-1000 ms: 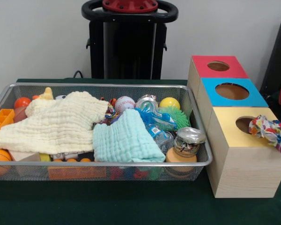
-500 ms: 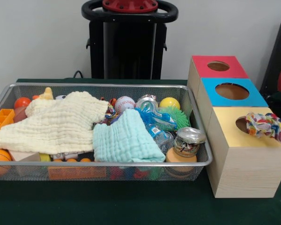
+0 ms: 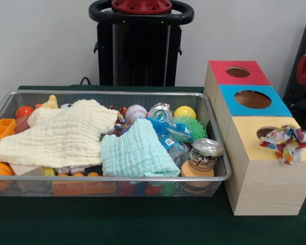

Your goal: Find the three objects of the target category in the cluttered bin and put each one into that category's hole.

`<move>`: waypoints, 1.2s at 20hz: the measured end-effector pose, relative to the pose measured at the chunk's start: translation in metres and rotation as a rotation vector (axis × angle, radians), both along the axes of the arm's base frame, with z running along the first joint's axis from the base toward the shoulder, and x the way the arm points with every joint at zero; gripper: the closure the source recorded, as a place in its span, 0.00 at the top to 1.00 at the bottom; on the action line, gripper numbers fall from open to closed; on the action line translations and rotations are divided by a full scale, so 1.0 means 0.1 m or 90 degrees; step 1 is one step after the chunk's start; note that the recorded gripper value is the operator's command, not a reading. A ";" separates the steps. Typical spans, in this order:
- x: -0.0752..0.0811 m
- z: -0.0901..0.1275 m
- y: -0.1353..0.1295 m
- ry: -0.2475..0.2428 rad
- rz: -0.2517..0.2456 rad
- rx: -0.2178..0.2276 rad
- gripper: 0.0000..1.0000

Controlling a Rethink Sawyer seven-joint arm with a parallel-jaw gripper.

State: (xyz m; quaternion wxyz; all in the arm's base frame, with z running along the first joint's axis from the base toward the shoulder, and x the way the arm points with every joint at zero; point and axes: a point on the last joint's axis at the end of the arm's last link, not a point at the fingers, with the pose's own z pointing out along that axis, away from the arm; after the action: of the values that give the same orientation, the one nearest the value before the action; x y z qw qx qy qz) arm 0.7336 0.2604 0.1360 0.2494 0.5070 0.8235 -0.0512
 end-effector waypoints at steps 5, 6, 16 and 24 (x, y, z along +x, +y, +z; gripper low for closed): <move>-0.06 -0.07 -0.11 0.016 -0.001 -0.001 0.00; -0.07 -0.08 -0.12 0.019 0.000 -0.001 0.00; -0.24 -0.20 -0.13 0.046 0.013 0.003 0.00; -0.35 -0.19 -0.19 0.058 0.016 0.007 0.00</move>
State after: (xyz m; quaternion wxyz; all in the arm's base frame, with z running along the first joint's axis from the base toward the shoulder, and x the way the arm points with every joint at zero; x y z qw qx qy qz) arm 0.6987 0.2415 0.1172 0.2094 0.4955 0.8404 -0.0664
